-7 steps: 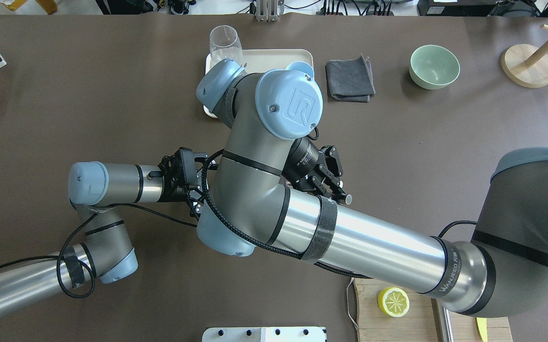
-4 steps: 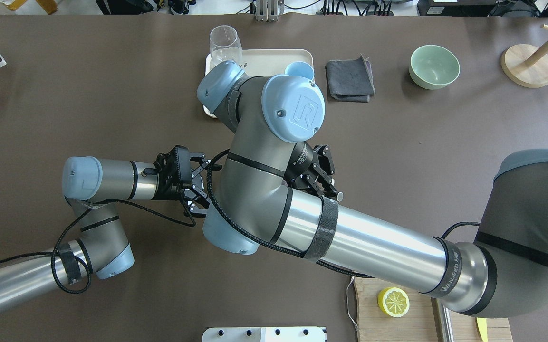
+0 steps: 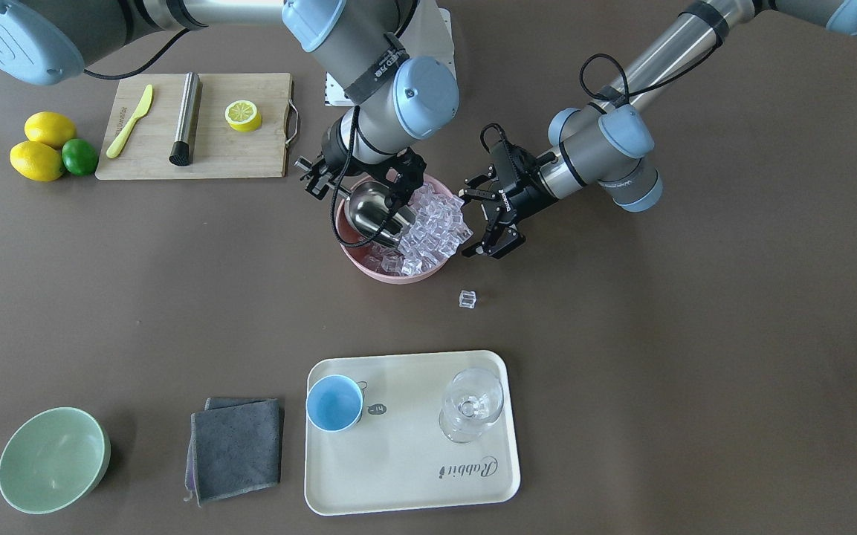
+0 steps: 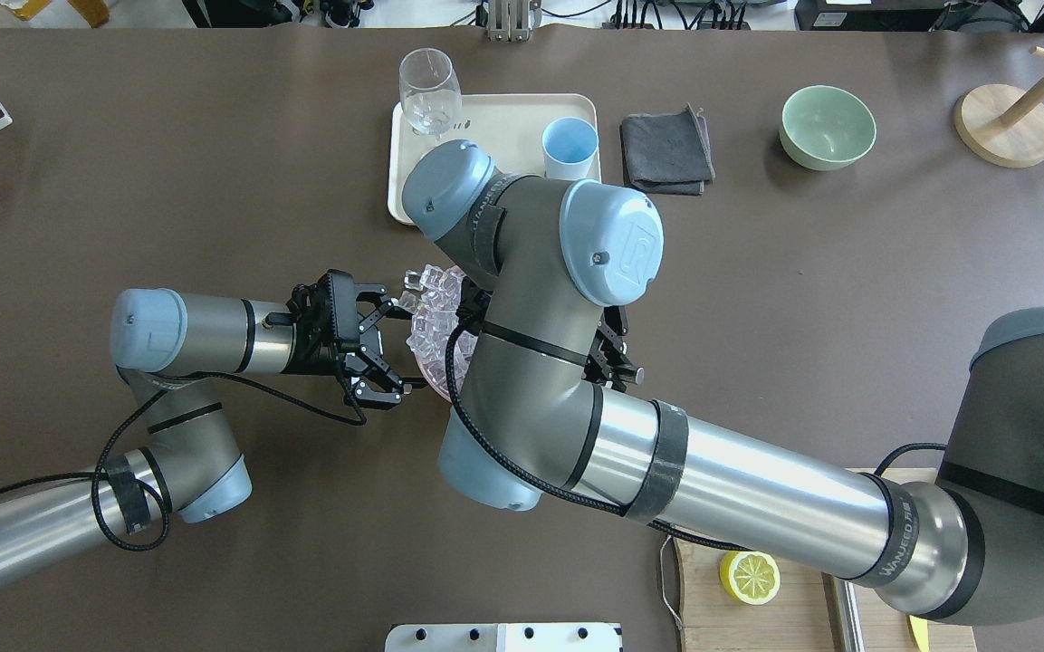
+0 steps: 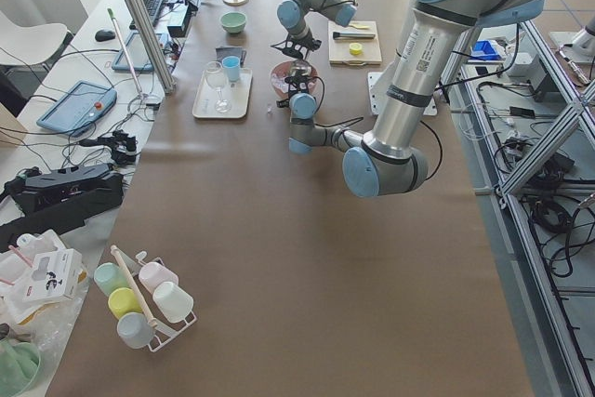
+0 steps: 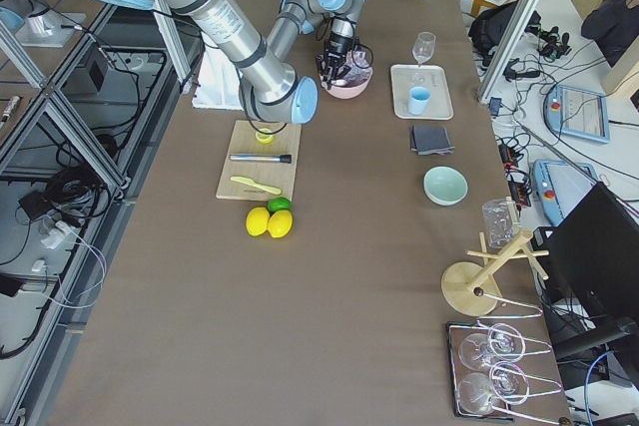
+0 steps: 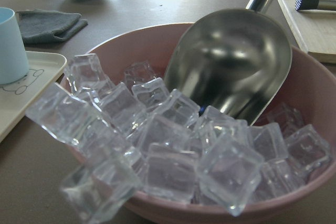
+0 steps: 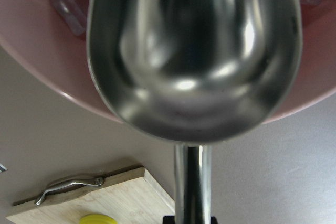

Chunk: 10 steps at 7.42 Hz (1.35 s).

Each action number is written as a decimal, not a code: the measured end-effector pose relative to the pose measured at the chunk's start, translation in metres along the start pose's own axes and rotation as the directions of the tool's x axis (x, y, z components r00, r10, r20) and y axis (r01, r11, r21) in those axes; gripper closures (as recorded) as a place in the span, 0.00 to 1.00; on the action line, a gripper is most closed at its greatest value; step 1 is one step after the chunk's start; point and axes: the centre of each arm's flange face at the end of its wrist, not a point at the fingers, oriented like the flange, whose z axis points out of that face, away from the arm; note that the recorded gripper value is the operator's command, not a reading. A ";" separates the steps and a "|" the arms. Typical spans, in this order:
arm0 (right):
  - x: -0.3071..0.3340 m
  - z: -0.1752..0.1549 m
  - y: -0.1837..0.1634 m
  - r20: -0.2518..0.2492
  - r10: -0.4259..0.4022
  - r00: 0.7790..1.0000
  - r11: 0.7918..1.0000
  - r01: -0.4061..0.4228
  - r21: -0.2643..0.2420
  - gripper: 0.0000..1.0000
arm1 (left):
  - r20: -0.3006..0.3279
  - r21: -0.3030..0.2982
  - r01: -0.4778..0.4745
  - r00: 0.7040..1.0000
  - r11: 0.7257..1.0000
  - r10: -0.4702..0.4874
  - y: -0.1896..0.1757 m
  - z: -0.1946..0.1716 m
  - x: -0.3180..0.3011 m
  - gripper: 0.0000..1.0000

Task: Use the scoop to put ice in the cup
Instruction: 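Drag the scoop through the ice cubes with the right gripper, tilting the bowl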

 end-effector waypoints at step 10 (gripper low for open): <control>-0.011 0.032 0.048 -0.147 -0.145 0.978 0.952 0.179 0.248 1.00 | -0.045 -0.025 -0.065 0.997 0.998 0.063 0.004 -0.019 -0.017 0.02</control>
